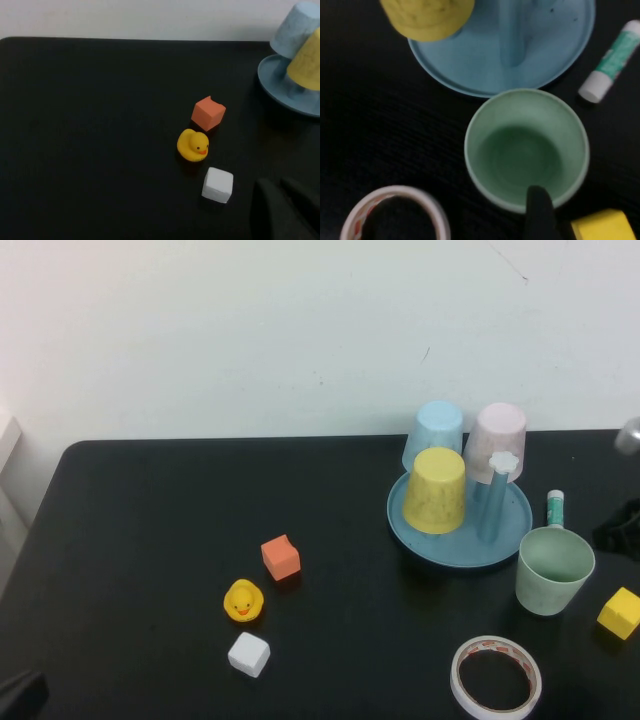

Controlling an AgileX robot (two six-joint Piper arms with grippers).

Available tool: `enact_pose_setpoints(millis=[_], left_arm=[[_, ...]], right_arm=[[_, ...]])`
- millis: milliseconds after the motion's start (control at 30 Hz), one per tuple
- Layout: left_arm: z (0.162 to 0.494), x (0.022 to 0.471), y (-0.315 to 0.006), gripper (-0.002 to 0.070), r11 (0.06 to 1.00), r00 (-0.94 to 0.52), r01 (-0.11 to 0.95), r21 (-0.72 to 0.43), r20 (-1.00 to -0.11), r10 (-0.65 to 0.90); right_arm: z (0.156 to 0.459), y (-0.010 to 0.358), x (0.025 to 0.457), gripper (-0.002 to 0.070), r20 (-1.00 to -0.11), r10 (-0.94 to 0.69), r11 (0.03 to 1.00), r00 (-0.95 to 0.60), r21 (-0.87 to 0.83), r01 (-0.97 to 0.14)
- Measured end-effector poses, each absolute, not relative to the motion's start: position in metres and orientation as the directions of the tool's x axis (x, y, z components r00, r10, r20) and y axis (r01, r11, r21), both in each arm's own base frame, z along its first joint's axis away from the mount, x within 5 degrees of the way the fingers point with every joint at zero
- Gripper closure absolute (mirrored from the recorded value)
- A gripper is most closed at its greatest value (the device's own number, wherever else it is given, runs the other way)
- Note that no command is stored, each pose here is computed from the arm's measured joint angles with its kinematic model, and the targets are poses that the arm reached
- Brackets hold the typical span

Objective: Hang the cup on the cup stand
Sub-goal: Pick up the cup from the table

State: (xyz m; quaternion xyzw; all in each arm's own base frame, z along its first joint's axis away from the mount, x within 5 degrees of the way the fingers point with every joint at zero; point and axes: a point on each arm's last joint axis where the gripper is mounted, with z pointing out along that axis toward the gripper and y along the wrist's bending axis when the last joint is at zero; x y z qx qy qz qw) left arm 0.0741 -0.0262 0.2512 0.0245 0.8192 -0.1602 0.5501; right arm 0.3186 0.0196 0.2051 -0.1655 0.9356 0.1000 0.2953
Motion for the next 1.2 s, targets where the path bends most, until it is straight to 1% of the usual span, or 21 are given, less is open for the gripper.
enact_pose_setpoints(millis=[167, 267, 333, 433, 500, 533, 600, 633, 667, 700, 733, 767, 800, 867, 933, 967, 1033, 1067, 1100, 1200], left_arm=[[0.252, 0.074, -0.026, 0.0676, 0.948, -0.384, 0.221, -0.230, -0.914, -0.133], [0.252, 0.074, -0.027, 0.0676, 0.943, -0.383, 0.222, -0.250, -0.911, -0.151], [0.254, 0.075, -0.028, 0.0676, 0.931, -0.379, 0.222, -0.290, -0.905, -0.192], [0.258, 0.075, -0.030, 0.0676, 0.894, -0.366, 0.219, -0.391, -0.882, -0.296], [0.262, 0.076, -0.032, 0.0676, 0.861, -0.354, 0.218, -0.459, -0.859, -0.369], [0.265, 0.076, -0.033, 0.0676, 0.823, -0.343, 0.226, -0.521, -0.834, -0.433], [0.269, 0.076, -0.036, 0.0675, 0.777, -0.335, 0.249, -0.578, -0.804, -0.491], [0.272, 0.075, -0.037, 0.0669, 0.752, -0.332, 0.267, -0.603, -0.790, -0.516], [0.275, 0.075, -0.039, 0.0652, 0.722, -0.327, 0.286, -0.630, -0.772, -0.545], [0.277, 0.074, -0.040, 0.0630, 0.694, -0.325, 0.304, -0.653, -0.756, -0.569], [0.281, 0.074, -0.042, 0.0587, 0.656, -0.323, 0.330, -0.679, -0.734, -0.598], [0.284, 0.073, -0.044, 0.0524, 0.617, -0.322, 0.357, -0.702, -0.712, -0.624], [0.286, 0.072, -0.045, 0.0440, 0.601, -0.318, 0.380, -0.703, -0.710, -0.629], [0.290, 0.070, -0.047, 0.0232, 0.544, -0.336, 0.403, -0.736, -0.672, -0.659], [0.292, 0.069, -0.049, 0.0097, 0.463, -0.381, 0.392, -0.795, -0.598, -0.705], [0.293, 0.068, -0.050, 0.0056, 0.410, -0.411, 0.375, -0.831, -0.546, -0.730], [0.293, 0.067, -0.051, 0.0016, 0.321, -0.465, 0.341, -0.884, -0.455, -0.759], [0.294, 0.066, -0.052, 0.0004, 0.275, -0.492, 0.320, -0.907, -0.407, -0.769], [0.294, 0.065, -0.054, -0.0009, 0.183, -0.539, 0.269, -0.946, -0.305, -0.785], [0.294, 0.064, -0.055, -0.0015, 0.058, -0.591, 0.187, -0.981, -0.159, -0.791]], right_arm=[[0.172, 0.022, 0.347, 0.0259, -0.537, -0.275, 0.907, -0.797, 0.130, -0.400], [0.155, 0.024, 0.358, 0.0259, -0.514, -0.306, 0.892, -0.801, 0.139, -0.430], [0.144, 0.027, 0.364, 0.0260, -0.497, -0.319, 0.886, -0.807, 0.146, -0.440], [0.127, 0.030, 0.369, 0.0273, -0.466, -0.329, 0.881, -0.821, 0.161, -0.445], [0.119, 0.030, 0.372, 0.0318, -0.453, -0.323, 0.882, -0.831, 0.174, -0.437], [0.115, 0.030, 0.372, 0.0401, -0.446, -0.319, 0.883, -0.836, 0.180, -0.433], [0.114, 0.030, 0.372, 0.0498, -0.443, -0.319, 0.883, -0.838, 0.182, -0.432], [0.114, 0.030, 0.373, 0.0557, -0.445, -0.318, 0.883, -0.837, 0.181, -0.432], [0.115, 0.031, 0.373, 0.0598, -0.445, -0.320, 0.881, -0.837, 0.185, -0.435], [0.116, 0.031, 0.374, 0.0619, -0.444, -0.322, 0.877, -0.836, 0.192, -0.440], [0.118, 0.032, 0.374, 0.0636, -0.444, -0.322, 0.874, -0.836, 0.199, -0.443], [0.122, 0.033, 0.374, 0.0645, -0.446, -0.319, 0.872, -0.836, 0.208, -0.444], [0.128, 0.034, 0.374, 0.0647, -0.452, -0.309, 0.872, -0.837, 0.217, -0.439], [0.145, 0.034, 0.373, 0.0648, -0.476, -0.297, 0.874, -0.828, 0.213, -0.436], [0.166, 0.033, 0.369, 0.0648, -0.503, -0.286, 0.880, -0.816, 0.199, -0.431], [0.179, 0.033, 0.367, 0.0648, -0.521, -0.285, 0.883, -0.805, 0.184, -0.432], [0.203, 0.032, 0.361, 0.0648, -0.560, -0.283, 0.886, -0.778, 0.158, -0.436], [0.217, 0.032, 0.357, 0.0648, -0.584, -0.283, 0.887, -0.761, 0.142, -0.439], [0.245, 0.034, 0.347, 0.0648, -0.635, -0.279, 0.887, -0.720, 0.117, -0.447], [0.285, 0.044, 0.329, 0.0648, -0.721, -0.266, 0.874, -0.640, 0.100, -0.476]])
